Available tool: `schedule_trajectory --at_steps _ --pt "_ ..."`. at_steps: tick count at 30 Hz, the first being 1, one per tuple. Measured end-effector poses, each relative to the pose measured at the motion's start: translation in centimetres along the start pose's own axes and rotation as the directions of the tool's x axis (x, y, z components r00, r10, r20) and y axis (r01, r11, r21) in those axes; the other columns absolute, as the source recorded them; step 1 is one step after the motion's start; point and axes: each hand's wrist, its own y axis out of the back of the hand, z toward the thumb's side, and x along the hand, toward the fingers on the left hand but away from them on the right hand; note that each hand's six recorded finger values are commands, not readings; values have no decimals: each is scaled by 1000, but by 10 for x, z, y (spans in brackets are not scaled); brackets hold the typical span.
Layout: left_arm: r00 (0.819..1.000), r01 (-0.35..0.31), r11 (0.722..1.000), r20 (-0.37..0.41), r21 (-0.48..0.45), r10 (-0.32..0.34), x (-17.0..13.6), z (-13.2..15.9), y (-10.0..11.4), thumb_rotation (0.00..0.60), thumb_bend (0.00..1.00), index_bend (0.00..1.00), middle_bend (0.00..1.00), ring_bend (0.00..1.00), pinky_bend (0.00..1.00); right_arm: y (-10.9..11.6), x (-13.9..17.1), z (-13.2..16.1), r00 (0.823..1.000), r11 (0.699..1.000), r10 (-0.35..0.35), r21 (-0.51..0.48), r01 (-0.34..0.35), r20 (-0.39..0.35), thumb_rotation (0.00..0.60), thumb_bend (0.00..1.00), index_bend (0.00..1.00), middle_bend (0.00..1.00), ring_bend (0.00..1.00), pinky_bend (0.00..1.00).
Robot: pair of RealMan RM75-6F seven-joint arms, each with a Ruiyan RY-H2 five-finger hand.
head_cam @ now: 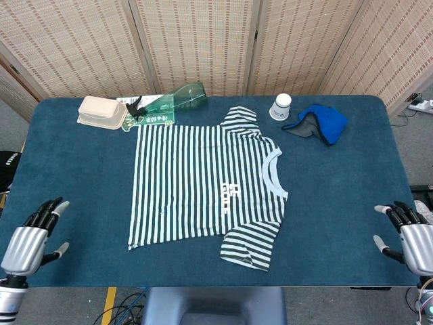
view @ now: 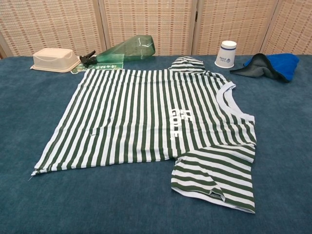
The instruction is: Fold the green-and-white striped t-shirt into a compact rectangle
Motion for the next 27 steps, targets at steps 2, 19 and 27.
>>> schedule_trajectory --at_steps 2,19,27 --pt "1000 15 1000 26 0 -15 4 5 -4 600 224 333 437 416 467 0 -1 0 1000 1000 3 1 -3 -2 600 273 244 288 205 297" --pt "939 159 982 291 99 -181 35 74 -63 600 223 426 803 766 936 -3 -2 -1 1000 1000 14 3 -14 4 600 273 244 291 223 297" --pt "913 200 972 337 123 -231 47 100 -92 600 223 425 864 819 944 -3 -2 -3 1000 1000 11 2 -11 10 600 273 244 291 223 297"
